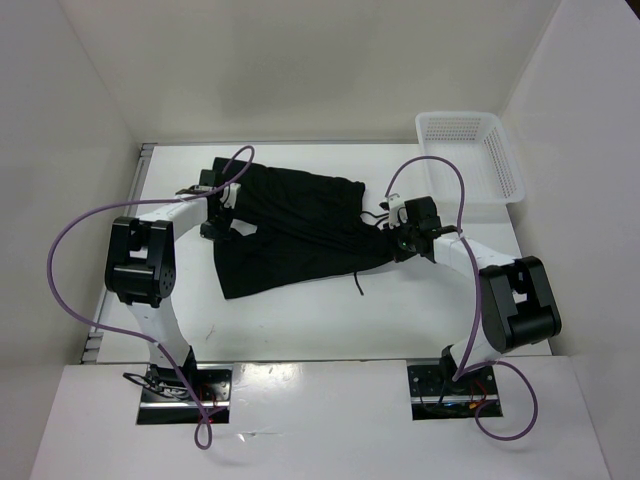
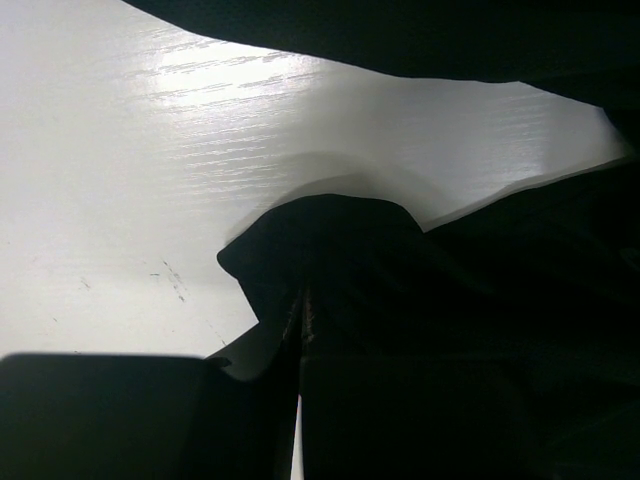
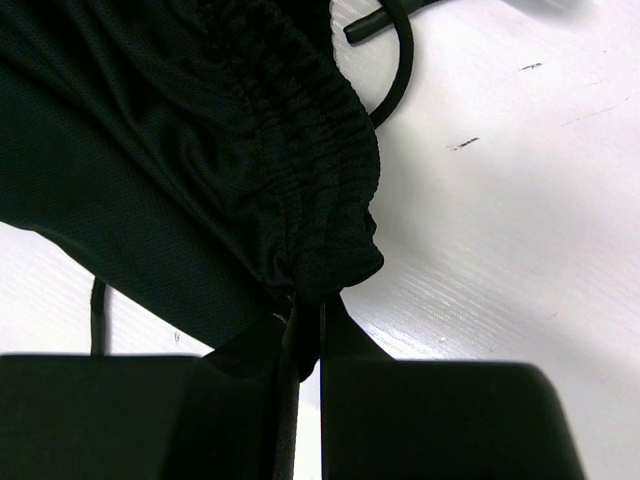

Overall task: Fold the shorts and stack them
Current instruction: Flatten the shorts out

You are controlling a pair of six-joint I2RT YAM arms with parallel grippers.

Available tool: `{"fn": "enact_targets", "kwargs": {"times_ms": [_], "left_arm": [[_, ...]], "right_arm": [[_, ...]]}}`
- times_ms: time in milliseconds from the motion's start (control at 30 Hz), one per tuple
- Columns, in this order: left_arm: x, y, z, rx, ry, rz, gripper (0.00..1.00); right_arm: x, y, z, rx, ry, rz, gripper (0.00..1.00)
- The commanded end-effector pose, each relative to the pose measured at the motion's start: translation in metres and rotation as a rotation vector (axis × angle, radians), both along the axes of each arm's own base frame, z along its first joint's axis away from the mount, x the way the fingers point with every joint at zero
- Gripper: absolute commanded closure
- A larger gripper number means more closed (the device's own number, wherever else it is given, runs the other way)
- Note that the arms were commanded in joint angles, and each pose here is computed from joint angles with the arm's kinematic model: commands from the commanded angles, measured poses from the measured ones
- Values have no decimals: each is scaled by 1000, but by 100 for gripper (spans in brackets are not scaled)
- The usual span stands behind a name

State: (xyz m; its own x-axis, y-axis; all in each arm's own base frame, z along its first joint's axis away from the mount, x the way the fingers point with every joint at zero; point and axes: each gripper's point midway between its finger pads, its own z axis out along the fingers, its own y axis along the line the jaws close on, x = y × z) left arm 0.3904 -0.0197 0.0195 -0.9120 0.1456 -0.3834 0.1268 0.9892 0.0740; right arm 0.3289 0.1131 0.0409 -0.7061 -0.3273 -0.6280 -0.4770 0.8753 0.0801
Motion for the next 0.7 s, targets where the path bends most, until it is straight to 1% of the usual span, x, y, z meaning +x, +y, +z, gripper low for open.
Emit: {"fn": "enact_targets", "kwargs": {"times_ms": [0, 33, 100, 133, 200, 300, 367, 433, 500, 567, 600, 633, 667], "left_arm": [[9, 1, 18, -33, -48, 2, 100], [18, 1, 29, -36, -83, 2, 100], [23, 7, 42, -55, -103, 16, 100], [33, 3, 53, -73, -135, 7, 100], [40, 4, 67, -95, -164, 9, 100], [52, 20, 85, -115, -206, 39, 100], [54, 32, 78, -113, -193, 68, 100], [56, 32, 77, -113, -193, 68, 100], [51, 35, 68, -98, -161, 77, 100], [38, 19, 58, -87, -126, 45, 99], [33, 14, 59, -88, -127, 33, 93], [26, 9, 58, -88, -107, 21, 88], [21, -1, 65, -90, -105, -2, 82]], "right_arm": [[2, 1, 12, 5, -41, 17, 100], [2, 1, 12, 5, -41, 17, 100], [2, 1, 12, 5, -41, 17, 100], [2, 1, 12, 5, -41, 17, 100], [2, 0, 11, -2, -42, 11, 100], [0, -3, 8, -16, -38, 13, 100], [1, -3, 11, -14, -47, 12, 100], [1, -3, 11, -14, -47, 12, 100], [1, -3, 11, -19, -51, 20, 100], [9, -1, 23, -12, -83, 20, 100], [8, 1, 27, -6, -72, 27, 100], [22, 9, 53, 27, -120, 45, 100], [24, 19, 67, 78, -122, 68, 100]]}}
